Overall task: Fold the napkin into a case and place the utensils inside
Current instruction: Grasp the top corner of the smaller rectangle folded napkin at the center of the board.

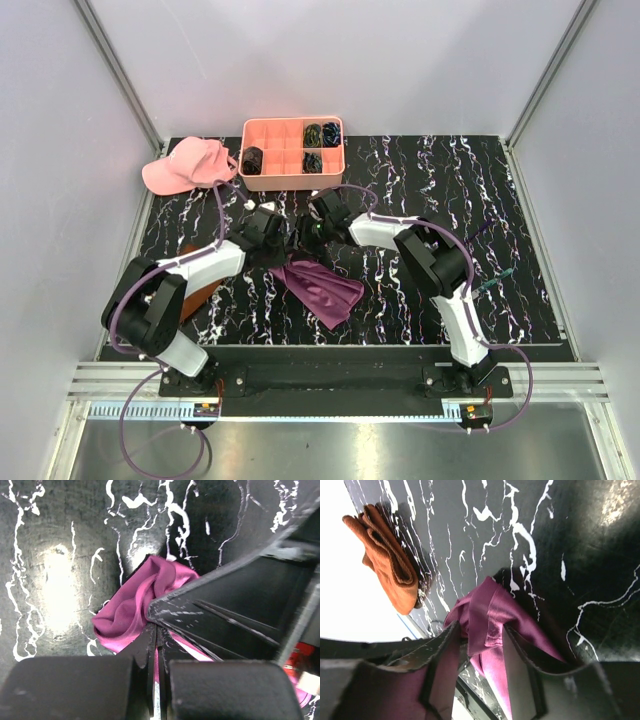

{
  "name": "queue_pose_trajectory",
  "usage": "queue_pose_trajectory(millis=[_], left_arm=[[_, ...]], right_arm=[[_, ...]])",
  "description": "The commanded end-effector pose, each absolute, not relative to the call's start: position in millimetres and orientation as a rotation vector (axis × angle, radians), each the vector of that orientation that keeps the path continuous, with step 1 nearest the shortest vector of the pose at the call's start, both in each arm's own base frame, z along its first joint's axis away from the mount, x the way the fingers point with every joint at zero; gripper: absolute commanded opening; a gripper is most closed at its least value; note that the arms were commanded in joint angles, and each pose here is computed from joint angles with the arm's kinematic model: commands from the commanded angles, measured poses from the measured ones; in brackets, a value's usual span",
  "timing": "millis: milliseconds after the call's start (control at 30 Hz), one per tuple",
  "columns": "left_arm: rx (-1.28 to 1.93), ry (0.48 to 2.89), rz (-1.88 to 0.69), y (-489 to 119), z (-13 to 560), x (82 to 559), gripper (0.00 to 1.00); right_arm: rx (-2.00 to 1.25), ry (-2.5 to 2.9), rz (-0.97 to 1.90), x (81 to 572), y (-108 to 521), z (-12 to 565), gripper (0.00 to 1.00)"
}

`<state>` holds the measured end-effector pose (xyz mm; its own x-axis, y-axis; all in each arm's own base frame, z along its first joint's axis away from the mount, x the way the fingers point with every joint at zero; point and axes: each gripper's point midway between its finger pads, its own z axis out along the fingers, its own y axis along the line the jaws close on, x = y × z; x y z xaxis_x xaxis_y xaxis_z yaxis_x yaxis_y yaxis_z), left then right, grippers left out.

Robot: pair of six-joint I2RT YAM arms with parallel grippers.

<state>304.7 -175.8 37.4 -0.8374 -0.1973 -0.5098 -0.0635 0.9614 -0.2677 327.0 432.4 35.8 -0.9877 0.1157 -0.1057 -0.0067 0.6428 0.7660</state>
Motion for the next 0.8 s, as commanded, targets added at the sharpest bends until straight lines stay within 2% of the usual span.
queue_pose_trajectory(millis=[0, 133, 200, 333, 467, 767], left_arm=[[-0.236, 2.428, -0.341, -173, 60, 323, 0.0], [-0.257, 2.408, -0.342, -166, 65, 322, 0.0], [-0.259, 2.399, -0.356, -166, 68, 321, 0.0], [-0.259, 2.384, -0.397, -169, 71, 321, 0.0], [-0.254, 2.382, -0.435, -174, 72, 321, 0.0], [-0.235, 2.417, -0.452, -179, 64, 319, 0.0]], right_arm=[[-0.039, 2.654, 1.342, 312, 439, 71, 0.5], [-0.032, 2.663, 1.364, 311, 440, 62, 0.47], [-0.014, 2.677, 1.409, 307, 442, 60, 0.4], [-0.009, 2.626, 1.525, 307, 452, 61, 0.16], [0.016, 2.66, 1.548, 302, 453, 50, 0.05], [-0.061, 2.763, 1.468, 284, 457, 29, 0.04]])
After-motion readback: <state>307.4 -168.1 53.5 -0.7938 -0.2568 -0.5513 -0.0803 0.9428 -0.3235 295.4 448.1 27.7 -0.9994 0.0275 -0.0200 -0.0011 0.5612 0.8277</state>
